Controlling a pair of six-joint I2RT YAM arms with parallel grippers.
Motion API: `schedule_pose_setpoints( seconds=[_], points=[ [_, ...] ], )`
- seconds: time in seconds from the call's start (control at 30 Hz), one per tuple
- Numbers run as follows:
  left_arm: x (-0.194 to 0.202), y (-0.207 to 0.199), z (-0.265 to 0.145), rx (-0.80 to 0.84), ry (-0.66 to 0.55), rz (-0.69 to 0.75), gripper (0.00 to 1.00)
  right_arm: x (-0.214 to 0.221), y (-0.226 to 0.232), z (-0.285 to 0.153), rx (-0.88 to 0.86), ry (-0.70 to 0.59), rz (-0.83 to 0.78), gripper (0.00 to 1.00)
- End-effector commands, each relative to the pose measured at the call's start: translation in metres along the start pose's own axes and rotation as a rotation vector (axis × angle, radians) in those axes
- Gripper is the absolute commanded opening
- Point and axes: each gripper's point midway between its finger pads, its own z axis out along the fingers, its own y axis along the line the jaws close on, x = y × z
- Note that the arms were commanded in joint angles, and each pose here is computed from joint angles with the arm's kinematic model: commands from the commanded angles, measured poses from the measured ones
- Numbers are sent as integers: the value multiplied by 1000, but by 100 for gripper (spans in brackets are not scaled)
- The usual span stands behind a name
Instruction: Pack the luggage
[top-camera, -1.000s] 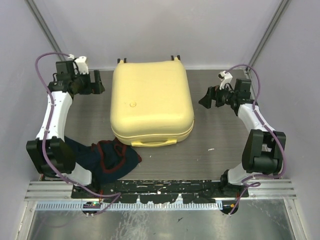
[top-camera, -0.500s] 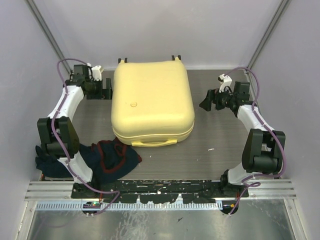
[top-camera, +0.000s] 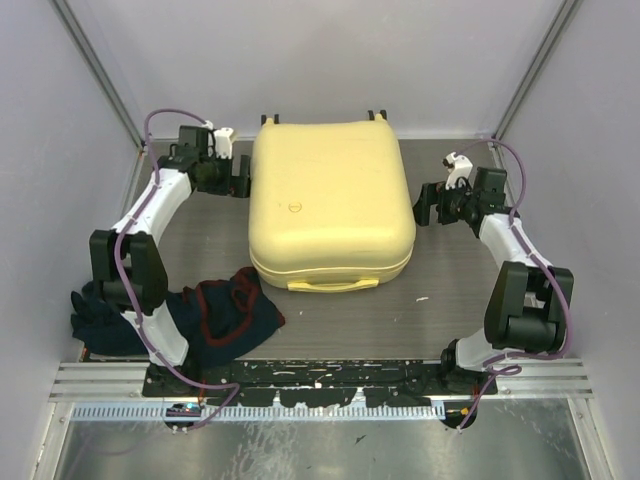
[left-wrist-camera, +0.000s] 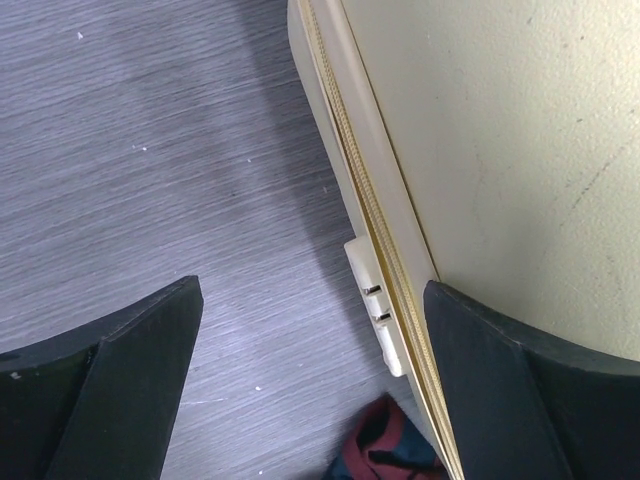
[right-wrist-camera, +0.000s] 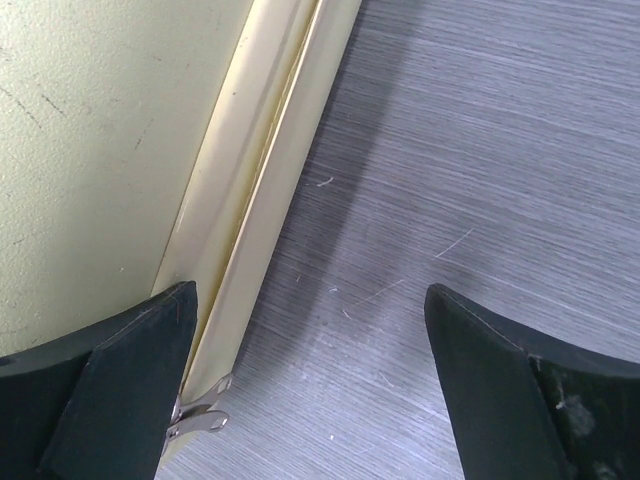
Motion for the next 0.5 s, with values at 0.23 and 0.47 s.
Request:
schedule_pose_setpoints(
  seconds=[0.23, 0.47],
  points=[
    [-35, 10, -83, 43, 22, -129, 98, -62, -32, -61, 68, -122, 40, 100],
    [-37, 54, -129, -53, 23, -184, 98, -88, -72, -91, 117, -128, 120, 100]
  ],
)
